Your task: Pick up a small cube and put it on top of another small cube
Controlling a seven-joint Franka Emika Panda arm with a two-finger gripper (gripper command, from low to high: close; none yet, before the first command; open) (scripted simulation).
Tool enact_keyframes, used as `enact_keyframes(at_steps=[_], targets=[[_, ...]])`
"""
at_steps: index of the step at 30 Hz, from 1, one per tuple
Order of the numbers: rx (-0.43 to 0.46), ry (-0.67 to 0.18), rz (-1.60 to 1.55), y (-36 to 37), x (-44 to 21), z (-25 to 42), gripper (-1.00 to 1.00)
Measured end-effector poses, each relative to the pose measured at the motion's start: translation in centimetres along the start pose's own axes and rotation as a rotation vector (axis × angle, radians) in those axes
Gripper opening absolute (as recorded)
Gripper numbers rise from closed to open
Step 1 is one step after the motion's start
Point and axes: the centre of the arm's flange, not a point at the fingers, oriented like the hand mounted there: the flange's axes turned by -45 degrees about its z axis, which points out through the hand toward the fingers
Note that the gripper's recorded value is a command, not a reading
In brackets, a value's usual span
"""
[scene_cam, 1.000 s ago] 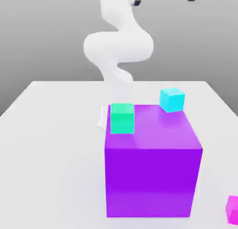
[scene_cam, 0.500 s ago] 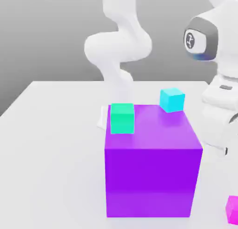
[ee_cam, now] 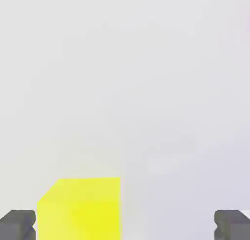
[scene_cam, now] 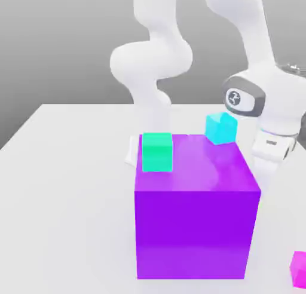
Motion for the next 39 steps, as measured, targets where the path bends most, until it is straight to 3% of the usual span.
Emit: enact_keyframes(at_steps=[7, 8, 15, 25, 32, 39], targets=[[-0.002, 0.01, 0.008, 0.0, -0.7, 5.2, 0.0], [-0.001, 0.01, 0.009, 0.0, -0.8, 6.1, -1.0], [-0.002, 0.01, 0.009, 0.0, -0.8, 6.3, -1.0], [-0.014, 0.026, -0.115, -0.5, 0.5, -1.7, -1.0], [-0.048, 0.035, -0.353, 4.4, 2.2, -8.5, -1.0], [-0.072, 0.015, -0.507, 11.8, -0.1, -16.0, -1.0]])
